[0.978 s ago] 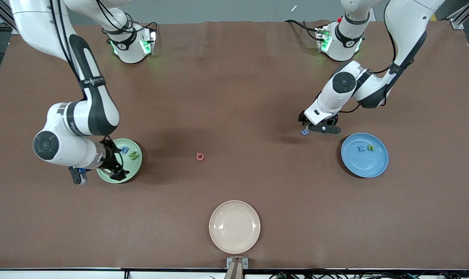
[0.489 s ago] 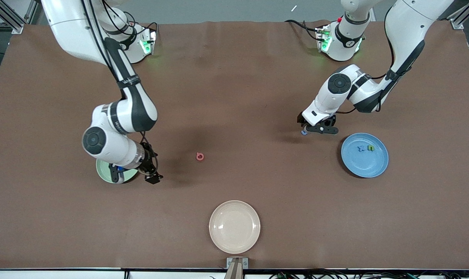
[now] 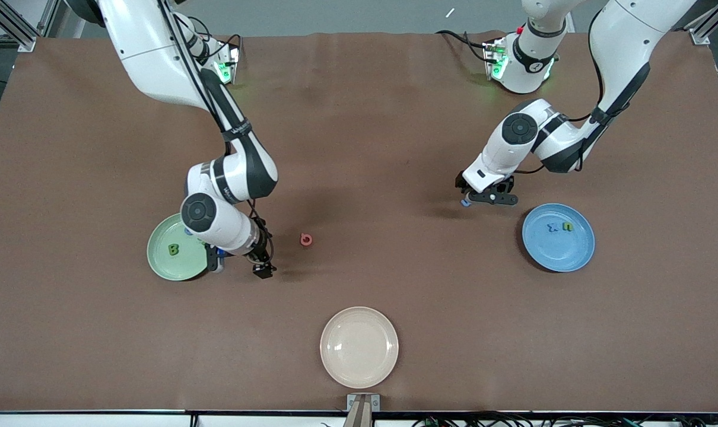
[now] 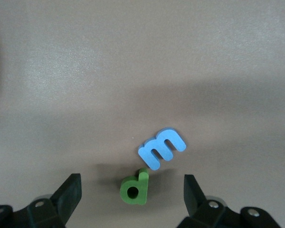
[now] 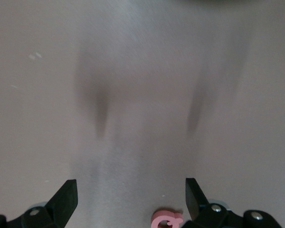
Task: Sort upper and lower case letters into plates
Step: 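Grasp the d with the left gripper while the right gripper grasps a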
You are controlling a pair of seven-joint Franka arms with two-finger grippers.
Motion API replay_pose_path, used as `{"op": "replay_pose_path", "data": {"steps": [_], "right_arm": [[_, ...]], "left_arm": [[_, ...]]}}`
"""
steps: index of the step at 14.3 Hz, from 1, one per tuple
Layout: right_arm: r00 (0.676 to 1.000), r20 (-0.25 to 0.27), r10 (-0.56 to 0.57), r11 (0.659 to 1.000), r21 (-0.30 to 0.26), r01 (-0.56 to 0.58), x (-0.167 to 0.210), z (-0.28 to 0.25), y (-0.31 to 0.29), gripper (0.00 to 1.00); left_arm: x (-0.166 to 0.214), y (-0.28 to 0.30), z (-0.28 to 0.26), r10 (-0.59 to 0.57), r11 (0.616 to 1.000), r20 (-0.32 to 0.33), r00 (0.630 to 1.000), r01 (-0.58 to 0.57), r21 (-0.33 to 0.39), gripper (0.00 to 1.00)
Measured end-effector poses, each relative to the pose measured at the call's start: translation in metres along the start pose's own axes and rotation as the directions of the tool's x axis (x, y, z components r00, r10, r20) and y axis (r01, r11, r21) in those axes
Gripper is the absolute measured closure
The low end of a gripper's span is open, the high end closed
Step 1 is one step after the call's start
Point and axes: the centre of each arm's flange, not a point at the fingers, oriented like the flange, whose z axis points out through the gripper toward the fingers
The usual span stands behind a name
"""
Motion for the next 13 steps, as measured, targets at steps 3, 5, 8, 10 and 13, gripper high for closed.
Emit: {"op": "replay_pose_path", "data": {"steps": [3, 5, 8, 10, 13], "right_arm": [[0.997, -0.007, 0.075, 0.997, 0.006, -0.075, -0.019, 0.014, 0.005, 0.0], [0.992, -0.01, 0.128, 0.992, 0.011, -0.128, -0.031, 0.018, 0.009, 0.0], [0.983, -0.028, 0.179, 0.984, 0.02, -0.179, -0.05, 0.027, 0.015, 0.0], [0.976, -0.054, 0.211, 0.977, 0.03, -0.209, -0.06, 0.037, 0.02, 0.02], [0.967, -0.081, 0.241, 0.97, 0.038, -0.239, -0.07, 0.048, 0.026, 0.04]], "left_arm": [[-0.002, 0.0, 0.001, 0.001, 1.0, 0.008, 1.0, -0.001, 0.005, 0.12], [-0.003, 0.0, 0.003, 0.001, 1.0, 0.013, 1.0, -0.002, 0.004, 0.16], [-0.004, 0.001, 0.006, -0.002, 1.0, 0.022, 1.0, 0.002, 0.0, 0.2], [-0.005, 0.002, 0.009, -0.021, 1.0, 0.033, 0.999, 0.021, -0.007, 0.2], [-0.006, 0.003, 0.012, -0.03, 0.999, 0.04, 0.999, 0.031, -0.011, 0.2]]}}
